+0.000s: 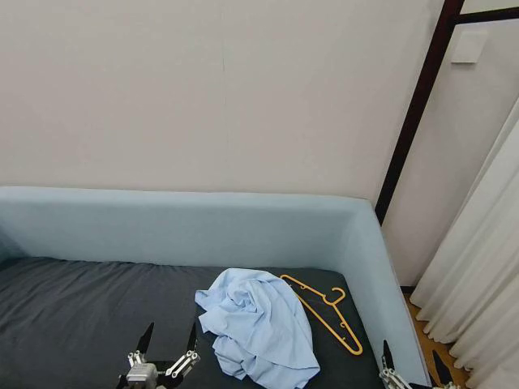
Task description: Pick up the clothes from the sofa and hang them on the clothes hanger.
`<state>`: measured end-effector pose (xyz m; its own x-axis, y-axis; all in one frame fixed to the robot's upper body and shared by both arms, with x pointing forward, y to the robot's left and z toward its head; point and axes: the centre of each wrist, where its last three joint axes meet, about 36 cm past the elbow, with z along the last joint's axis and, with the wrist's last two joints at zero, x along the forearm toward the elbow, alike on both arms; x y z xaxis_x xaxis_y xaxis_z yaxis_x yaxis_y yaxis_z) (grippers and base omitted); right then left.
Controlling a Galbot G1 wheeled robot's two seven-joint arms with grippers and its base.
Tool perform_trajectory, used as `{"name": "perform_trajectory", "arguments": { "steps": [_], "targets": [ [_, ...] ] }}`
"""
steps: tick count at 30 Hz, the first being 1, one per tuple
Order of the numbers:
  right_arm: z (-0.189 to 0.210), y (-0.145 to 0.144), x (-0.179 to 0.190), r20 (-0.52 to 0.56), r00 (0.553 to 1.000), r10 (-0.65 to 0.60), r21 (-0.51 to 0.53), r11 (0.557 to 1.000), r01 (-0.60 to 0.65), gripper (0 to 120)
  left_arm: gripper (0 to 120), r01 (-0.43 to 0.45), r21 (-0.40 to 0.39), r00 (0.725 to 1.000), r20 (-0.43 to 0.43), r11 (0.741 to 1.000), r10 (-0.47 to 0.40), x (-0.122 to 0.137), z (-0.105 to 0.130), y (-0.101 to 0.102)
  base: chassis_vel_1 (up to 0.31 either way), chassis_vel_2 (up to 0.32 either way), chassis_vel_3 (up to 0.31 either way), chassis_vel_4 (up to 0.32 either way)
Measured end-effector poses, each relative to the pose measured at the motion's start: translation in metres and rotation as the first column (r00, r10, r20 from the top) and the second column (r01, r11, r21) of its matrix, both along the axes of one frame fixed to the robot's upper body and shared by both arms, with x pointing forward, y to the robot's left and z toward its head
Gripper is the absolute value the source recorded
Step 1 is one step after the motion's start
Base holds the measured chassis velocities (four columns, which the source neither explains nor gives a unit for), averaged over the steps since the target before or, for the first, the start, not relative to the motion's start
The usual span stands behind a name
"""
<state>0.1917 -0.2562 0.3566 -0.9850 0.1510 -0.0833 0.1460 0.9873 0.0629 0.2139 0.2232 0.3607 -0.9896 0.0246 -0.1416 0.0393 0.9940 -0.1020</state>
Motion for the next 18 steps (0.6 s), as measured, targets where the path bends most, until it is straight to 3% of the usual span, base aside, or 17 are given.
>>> {"name": "perform_trajectory", "arguments": {
  "steps": [8, 18],
  "targets": [
    [0.002, 0.002, 0.006, -0.077, 0.996, 0.049, 0.049, 0.998, -0.045, 100, 100, -0.009, 0.007, 1.000, -0.014, 1.000, 0.009, -0.004, -0.006, -0.001, 0.000, 0.000, 0.000, 0.000],
    [0.002, -0.031, 0.044, -0.217, 0.954, 0.207, 0.157, 0.972, -0.175, 100, 100, 0.014, 0.026, 0.999, -0.052, 1.000, -0.013, -0.010, -0.024, 0.002, 0.000, 0.000, 0.000, 0.000]
  ]
}}
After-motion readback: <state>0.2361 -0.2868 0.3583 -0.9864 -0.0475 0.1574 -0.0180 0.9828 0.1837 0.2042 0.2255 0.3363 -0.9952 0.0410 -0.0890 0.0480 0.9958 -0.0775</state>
